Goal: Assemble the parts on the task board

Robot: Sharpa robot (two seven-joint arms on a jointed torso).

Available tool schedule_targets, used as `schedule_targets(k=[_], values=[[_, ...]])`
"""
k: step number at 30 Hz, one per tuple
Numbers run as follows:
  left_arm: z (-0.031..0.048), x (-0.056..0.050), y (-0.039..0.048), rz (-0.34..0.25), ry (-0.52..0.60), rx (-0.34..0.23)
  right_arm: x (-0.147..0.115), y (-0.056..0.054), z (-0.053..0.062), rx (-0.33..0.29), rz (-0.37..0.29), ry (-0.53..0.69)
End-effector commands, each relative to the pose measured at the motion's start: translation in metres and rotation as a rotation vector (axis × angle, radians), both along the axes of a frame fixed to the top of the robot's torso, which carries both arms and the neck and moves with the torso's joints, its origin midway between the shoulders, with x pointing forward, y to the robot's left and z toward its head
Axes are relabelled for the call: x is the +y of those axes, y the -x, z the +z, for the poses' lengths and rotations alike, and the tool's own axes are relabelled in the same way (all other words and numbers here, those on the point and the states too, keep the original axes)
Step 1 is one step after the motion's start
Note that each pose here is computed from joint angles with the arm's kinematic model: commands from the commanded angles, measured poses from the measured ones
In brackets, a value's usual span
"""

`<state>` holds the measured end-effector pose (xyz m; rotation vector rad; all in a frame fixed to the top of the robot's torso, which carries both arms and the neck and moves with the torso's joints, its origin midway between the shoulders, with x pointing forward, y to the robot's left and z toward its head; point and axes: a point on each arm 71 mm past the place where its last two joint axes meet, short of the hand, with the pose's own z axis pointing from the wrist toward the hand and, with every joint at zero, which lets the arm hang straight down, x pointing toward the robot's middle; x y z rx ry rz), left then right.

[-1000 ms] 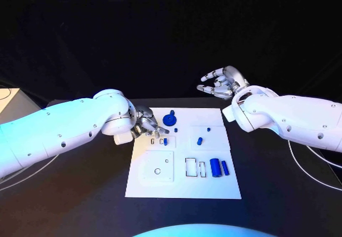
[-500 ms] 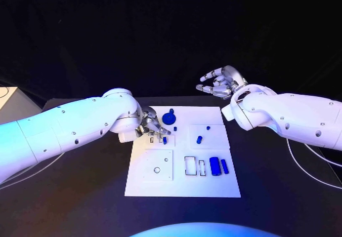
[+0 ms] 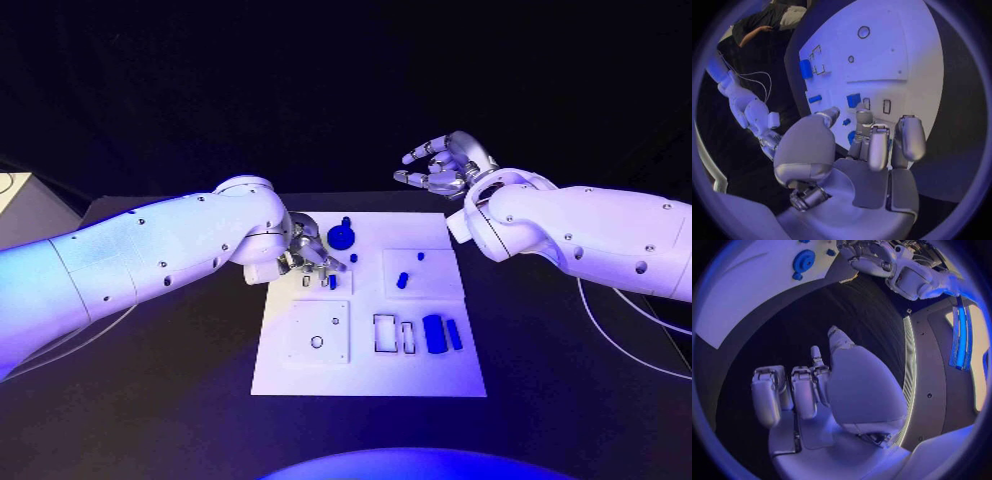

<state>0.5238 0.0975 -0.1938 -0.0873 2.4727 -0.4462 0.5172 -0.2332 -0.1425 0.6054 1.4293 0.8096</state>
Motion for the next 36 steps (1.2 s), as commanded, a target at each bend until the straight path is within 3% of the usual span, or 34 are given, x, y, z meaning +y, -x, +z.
schedule_targets(k=[1,14,36], values=[[-0.0006,-0.0015,0.0001,-0.019,-0.015,0.014,0.0016,-0.0001,-0.0004,0.007,0.016,0.006],[-0.0044,-0.0041,-0.0017,-0.019,-0.018,0.027,0.0033,-0.0005,-0.0005,0.008,0.02,0.006],[-0.0074,-0.0075,0.0027,-0.049,-0.024,0.061,0.005,-0.0017,-0.0013,0.012,0.024,0.008]])
